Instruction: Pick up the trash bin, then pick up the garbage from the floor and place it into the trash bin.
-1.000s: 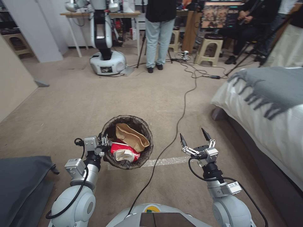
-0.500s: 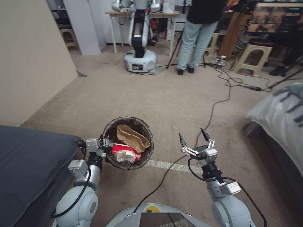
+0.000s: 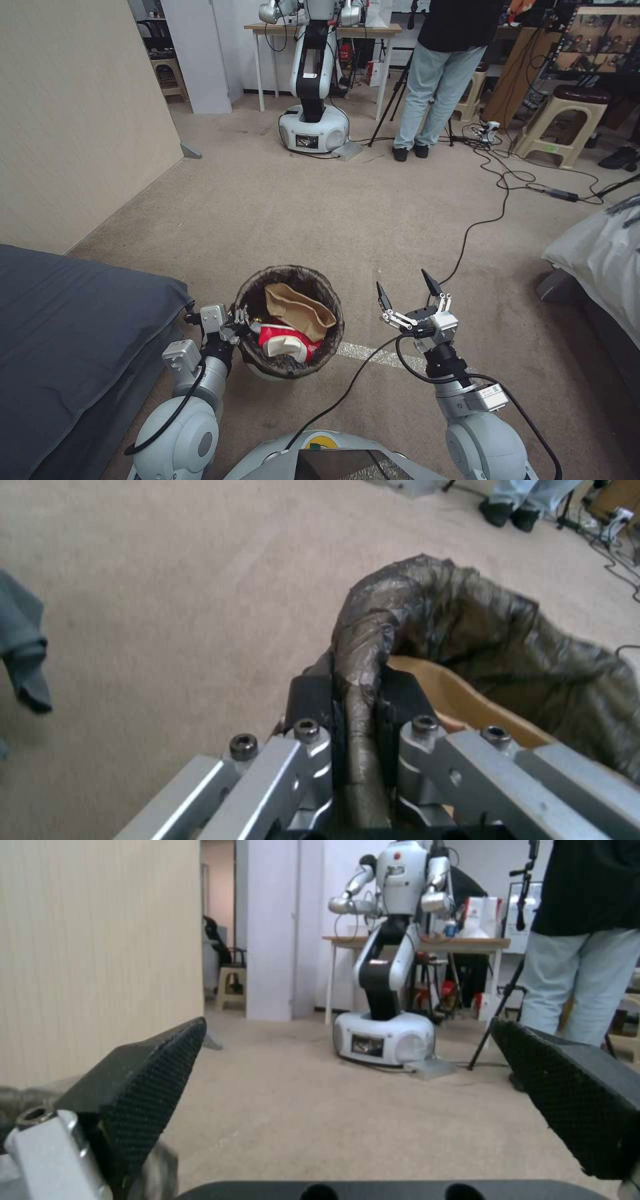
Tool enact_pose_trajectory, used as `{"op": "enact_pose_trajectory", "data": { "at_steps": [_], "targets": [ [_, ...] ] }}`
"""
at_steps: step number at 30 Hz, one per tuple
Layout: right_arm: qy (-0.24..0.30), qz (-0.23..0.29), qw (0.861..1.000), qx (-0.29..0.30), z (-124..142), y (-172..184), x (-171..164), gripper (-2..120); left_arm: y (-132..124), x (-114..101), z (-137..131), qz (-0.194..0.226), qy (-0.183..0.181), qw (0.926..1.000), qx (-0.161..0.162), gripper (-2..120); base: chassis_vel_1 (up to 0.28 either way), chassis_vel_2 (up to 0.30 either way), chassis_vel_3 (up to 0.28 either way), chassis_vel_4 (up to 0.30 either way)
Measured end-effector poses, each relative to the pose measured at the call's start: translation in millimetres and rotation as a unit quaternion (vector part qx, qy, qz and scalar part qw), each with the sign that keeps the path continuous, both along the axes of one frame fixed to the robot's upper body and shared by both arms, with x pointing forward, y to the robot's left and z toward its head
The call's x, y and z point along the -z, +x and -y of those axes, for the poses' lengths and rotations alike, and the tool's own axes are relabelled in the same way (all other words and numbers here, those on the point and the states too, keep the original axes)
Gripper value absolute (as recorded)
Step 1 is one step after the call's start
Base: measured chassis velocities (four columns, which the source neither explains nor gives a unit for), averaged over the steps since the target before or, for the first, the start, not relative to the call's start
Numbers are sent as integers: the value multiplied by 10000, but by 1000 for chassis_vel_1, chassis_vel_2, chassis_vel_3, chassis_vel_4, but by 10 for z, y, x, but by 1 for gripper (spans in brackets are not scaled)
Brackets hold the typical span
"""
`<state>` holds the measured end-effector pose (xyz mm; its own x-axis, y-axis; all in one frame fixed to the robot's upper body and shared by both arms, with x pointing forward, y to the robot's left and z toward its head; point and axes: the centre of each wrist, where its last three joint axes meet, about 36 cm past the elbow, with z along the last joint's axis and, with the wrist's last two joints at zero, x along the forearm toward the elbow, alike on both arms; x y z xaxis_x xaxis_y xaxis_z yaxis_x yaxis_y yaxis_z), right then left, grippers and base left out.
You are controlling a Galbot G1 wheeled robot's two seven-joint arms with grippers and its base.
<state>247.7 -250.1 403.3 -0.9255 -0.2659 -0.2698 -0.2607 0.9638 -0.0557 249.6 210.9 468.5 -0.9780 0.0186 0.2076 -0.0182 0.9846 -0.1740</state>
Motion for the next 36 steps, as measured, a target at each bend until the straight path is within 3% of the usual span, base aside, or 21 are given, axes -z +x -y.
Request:
{"op": "enact_pose_trajectory", "data": {
  "at_steps": [4,7,9,19,31,36],
  "targets": [
    [7,15,10000,-10,-1,-2,3,100,-21,-14,49,-267,-305,9992,40,7,0,0,0,0],
    [11,44,10000,-38,1,-15,16,100,-17,-52,47,-945,-699,9930,76,7,0,0,0,0],
    [13,54,10000,-47,0,-15,16,100,-8,-46,39,-1067,-748,9914,86,7,0,0,0,0],
    [25,173,9998,-127,-8,-55,35,100,146,258,6,-1934,-1361,9716,93,7,0,0,0,0],
    [16,206,9996,-206,-6,-69,44,100,227,500,29,-2168,-1625,9625,116,7,0,0,0,0],
    [0,220,9995,-221,11,-79,30,100,254,614,24,-2071,-1830,9609,179,25,0,0,0,0]
  ]
}}
